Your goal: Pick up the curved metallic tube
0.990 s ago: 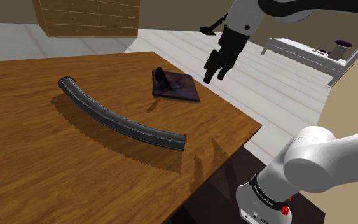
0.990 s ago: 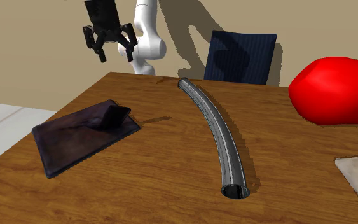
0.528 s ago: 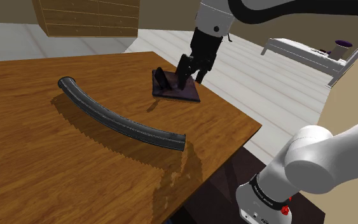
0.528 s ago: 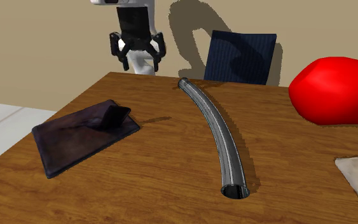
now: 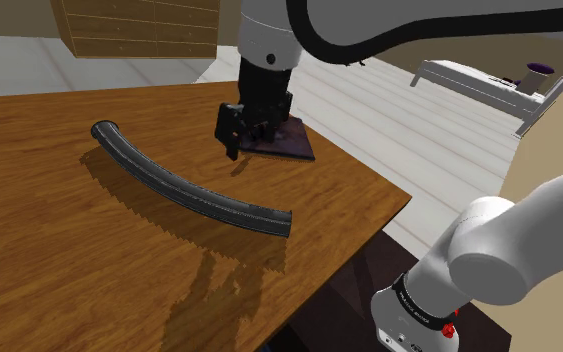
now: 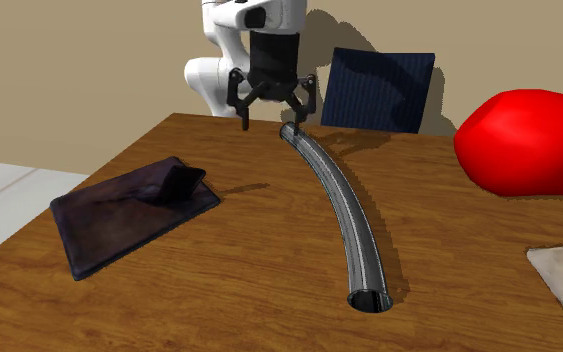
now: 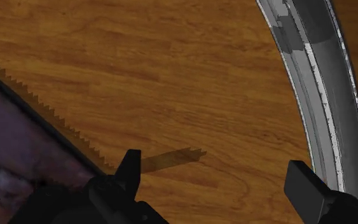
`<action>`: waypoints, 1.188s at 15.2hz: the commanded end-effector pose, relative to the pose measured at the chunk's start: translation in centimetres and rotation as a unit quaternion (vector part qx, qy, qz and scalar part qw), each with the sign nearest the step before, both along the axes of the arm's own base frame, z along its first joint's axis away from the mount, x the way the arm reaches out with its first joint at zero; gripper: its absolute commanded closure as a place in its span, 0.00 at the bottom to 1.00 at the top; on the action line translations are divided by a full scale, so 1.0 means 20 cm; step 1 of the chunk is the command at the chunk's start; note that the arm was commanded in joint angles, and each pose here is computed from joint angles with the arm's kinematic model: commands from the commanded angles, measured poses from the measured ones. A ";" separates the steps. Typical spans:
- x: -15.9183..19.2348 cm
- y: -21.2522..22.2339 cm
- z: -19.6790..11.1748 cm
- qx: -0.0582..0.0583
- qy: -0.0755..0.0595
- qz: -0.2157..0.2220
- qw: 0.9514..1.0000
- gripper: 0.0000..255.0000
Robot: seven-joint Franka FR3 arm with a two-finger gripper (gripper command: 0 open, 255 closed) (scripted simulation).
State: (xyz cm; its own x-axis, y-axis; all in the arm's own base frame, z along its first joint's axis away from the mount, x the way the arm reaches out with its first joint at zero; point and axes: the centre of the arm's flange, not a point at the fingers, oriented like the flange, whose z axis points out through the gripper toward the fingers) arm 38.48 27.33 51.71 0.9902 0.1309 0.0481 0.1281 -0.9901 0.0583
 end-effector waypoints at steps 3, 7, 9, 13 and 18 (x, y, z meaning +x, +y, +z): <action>0.05 0.28 -0.10 -0.017 -0.003 0.006 1.000 0.00; 0.09 0.55 -0.18 -0.035 -0.006 0.013 0.999 0.00; 0.11 0.68 -0.23 -0.043 -0.008 0.016 0.999 0.00; 0.11 0.68 -0.33 -0.043 -0.008 0.016 0.999 0.00; 0.11 0.68 -0.43 -0.043 -0.008 0.016 0.999 0.00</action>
State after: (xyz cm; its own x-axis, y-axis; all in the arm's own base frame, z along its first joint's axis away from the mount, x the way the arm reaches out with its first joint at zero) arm 40.67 40.85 43.38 0.9846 0.1677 0.0501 0.1589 -0.9766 0.1449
